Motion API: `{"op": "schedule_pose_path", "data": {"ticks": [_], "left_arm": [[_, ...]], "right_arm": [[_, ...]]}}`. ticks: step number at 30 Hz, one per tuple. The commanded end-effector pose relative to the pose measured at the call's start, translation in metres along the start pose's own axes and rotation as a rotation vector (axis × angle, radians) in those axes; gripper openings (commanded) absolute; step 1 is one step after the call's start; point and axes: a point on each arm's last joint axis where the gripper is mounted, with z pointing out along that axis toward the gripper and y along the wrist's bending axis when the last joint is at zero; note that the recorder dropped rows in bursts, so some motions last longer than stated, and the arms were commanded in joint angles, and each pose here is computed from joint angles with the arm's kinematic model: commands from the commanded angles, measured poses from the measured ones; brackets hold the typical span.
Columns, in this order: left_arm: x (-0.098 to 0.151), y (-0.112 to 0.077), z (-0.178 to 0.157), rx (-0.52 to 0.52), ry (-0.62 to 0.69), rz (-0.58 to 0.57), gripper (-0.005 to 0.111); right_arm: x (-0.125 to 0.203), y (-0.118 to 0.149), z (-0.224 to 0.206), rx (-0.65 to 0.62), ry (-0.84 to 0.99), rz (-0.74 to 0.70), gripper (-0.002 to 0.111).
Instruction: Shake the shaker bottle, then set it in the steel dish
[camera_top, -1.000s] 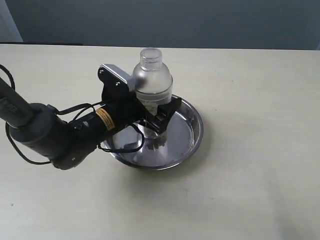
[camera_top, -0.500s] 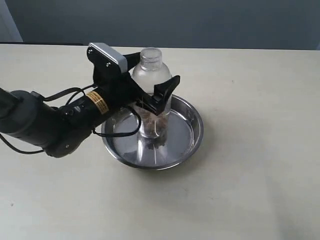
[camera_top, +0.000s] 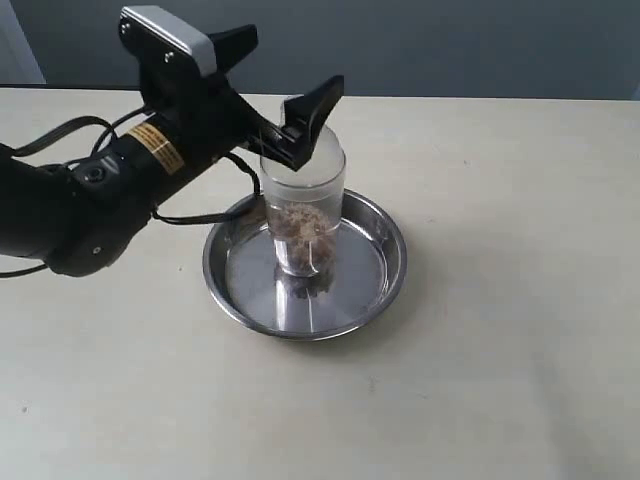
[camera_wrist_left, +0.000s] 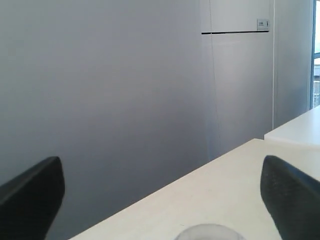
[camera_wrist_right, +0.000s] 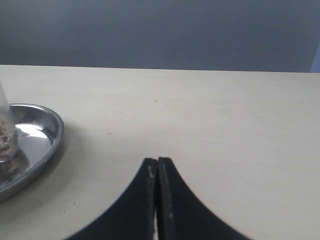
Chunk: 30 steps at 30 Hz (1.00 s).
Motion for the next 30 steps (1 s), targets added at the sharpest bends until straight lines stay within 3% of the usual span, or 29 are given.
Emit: {"op": "schedule_pose_path", "data": {"ticks": [1,7,11,12,18,21,25,30], "left_arm": [[-0.028,0.004,-0.005,-0.029,0.002,0.049,0.083],[-0.066,0.009,-0.019,-0.066,0.068,0.084,0.039],[-0.081,0.014,-0.03,-0.132,0.135,0.041,0.004],[-0.085,0.015,-0.032,-0.15,0.138,0.026,0.0],[-0.1,0.024,-0.043,-0.279,0.113,-0.139,0.0],[-0.103,0.024,-0.048,-0.297,0.15,-0.175,0.0],[-0.106,0.028,-0.052,-0.31,0.161,-0.169,0.0],[-0.109,0.031,-0.055,-0.307,0.187,-0.019,0.0]], "right_arm": [[-0.001,0.0,0.0,-0.003,-0.015,-0.002,-0.001],[-0.001,0.0,0.0,-0.003,-0.015,-0.002,-0.001],[-0.001,0.0,0.0,-0.003,-0.015,-0.002,-0.001],[-0.001,0.0,0.0,-0.003,-0.015,-0.002,-0.001],[-0.001,0.0,0.0,-0.003,-0.015,-0.002,-0.001],[-0.001,0.0,0.0,-0.003,-0.015,-0.002,-0.001],[-0.001,0.0,0.0,-0.003,-0.015,-0.002,-0.001],[-0.001,0.0,0.0,-0.003,-0.015,-0.002,-0.001]]}}
